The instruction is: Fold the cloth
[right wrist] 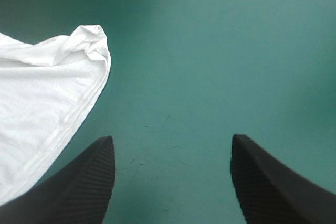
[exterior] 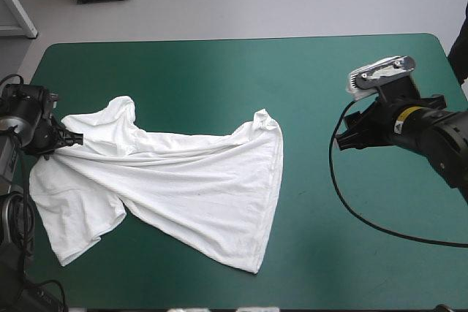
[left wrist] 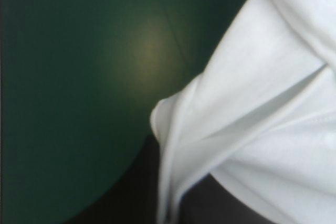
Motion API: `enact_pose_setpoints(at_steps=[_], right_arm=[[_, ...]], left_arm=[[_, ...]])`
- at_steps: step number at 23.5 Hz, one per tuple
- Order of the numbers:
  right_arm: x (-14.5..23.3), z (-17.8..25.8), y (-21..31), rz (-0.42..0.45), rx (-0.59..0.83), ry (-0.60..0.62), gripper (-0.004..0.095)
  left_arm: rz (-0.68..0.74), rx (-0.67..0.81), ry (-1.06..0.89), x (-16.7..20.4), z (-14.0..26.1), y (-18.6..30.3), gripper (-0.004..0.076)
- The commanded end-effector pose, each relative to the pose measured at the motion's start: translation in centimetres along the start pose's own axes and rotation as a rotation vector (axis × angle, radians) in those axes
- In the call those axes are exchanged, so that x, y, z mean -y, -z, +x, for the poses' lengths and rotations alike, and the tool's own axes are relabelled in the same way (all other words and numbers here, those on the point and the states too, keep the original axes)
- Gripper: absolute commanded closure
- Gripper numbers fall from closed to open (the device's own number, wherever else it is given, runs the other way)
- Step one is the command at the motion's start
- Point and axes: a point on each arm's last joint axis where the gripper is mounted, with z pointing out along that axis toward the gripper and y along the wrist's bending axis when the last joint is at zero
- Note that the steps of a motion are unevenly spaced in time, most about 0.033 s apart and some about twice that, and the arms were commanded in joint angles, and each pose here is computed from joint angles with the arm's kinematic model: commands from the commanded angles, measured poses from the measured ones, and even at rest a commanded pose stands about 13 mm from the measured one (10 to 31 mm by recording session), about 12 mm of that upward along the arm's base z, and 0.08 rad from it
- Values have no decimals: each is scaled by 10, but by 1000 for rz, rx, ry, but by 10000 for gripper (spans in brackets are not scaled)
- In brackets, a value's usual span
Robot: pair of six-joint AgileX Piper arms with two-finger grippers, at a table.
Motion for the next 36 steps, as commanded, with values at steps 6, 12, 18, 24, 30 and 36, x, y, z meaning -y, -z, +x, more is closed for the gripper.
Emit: enact_pose_setpoints(at_steps=[6,12,18,24,30,36], right_arm=[[-9,-13,6,-14,92,50,326],[-11,-12,6,-20,90,51,330],[-13,-12,6,-36,88,46,331],[-23,-13,8,-73,96,81,331],[-23,-12,8,-76,92,79,331],[-24,-12,8,-83,91,75,331]], left_arm=[[-56,130,89,-38,-48,8,734],[-57,205,147,-43,-93,1,734],[-85,219,199,-47,-98,0,733],[-79,197,181,-48,-93,6,698],[50,209,171,-51,-93,7,395],[107,160,151,-50,-80,29,156]])
